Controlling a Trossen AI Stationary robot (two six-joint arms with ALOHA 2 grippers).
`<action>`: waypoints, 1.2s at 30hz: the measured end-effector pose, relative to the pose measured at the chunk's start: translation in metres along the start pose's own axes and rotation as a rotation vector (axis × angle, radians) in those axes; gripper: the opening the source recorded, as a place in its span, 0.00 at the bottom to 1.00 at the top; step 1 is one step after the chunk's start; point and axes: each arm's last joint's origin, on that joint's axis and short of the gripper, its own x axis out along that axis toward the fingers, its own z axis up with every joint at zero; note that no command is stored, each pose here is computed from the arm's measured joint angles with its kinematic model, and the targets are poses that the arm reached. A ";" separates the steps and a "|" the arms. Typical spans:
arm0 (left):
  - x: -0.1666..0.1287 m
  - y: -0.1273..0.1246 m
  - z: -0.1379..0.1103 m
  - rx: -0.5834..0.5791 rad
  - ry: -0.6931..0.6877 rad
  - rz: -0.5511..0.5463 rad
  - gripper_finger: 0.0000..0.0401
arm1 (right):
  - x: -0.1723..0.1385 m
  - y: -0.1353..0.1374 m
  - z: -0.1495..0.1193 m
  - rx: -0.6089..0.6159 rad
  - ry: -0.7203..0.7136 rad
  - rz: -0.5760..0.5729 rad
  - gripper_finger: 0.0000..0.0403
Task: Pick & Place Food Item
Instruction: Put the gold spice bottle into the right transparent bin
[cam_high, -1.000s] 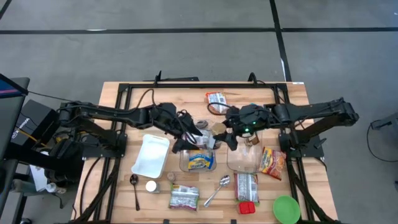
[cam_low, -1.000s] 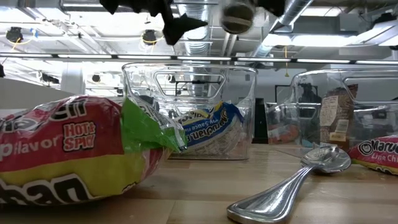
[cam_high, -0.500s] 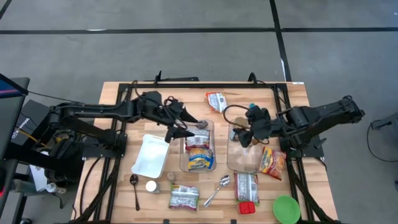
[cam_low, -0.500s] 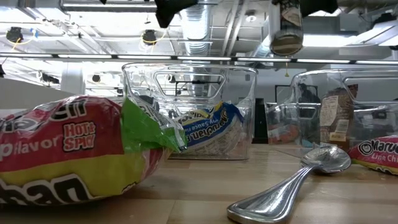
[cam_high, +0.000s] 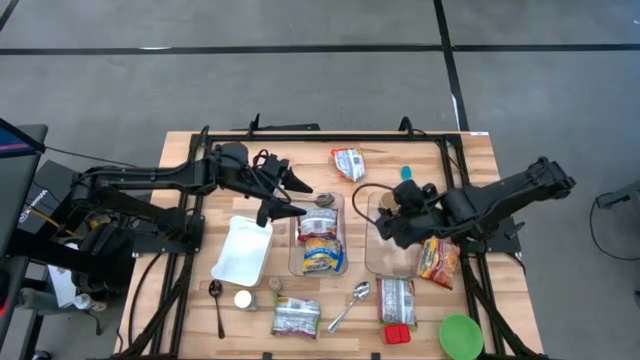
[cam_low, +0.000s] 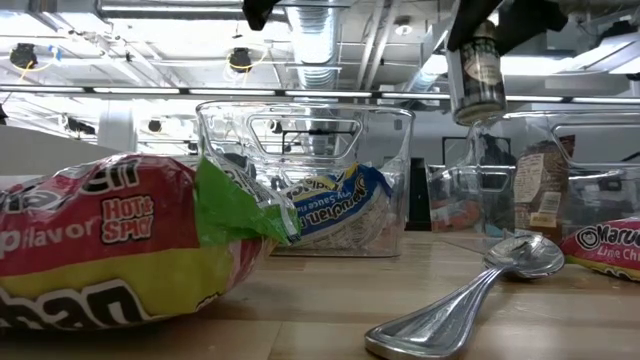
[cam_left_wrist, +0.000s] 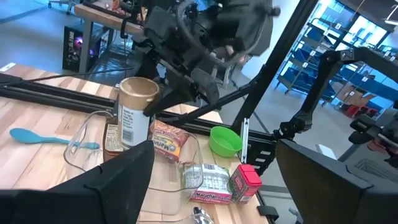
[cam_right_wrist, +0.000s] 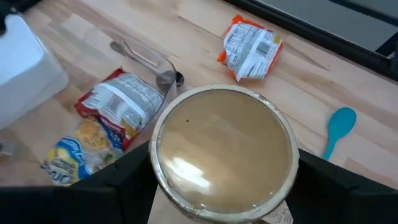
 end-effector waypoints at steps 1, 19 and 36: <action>0.000 0.000 0.000 0.000 0.000 0.000 0.82 | 0.002 0.001 -0.001 -0.008 0.005 -0.011 0.69; 0.000 0.000 0.000 -0.001 0.001 0.000 0.81 | 0.032 0.001 -0.039 0.044 0.004 -0.040 0.69; 0.000 0.000 0.000 -0.001 0.001 0.000 0.81 | 0.074 -0.015 -0.079 0.058 -0.063 -0.057 0.69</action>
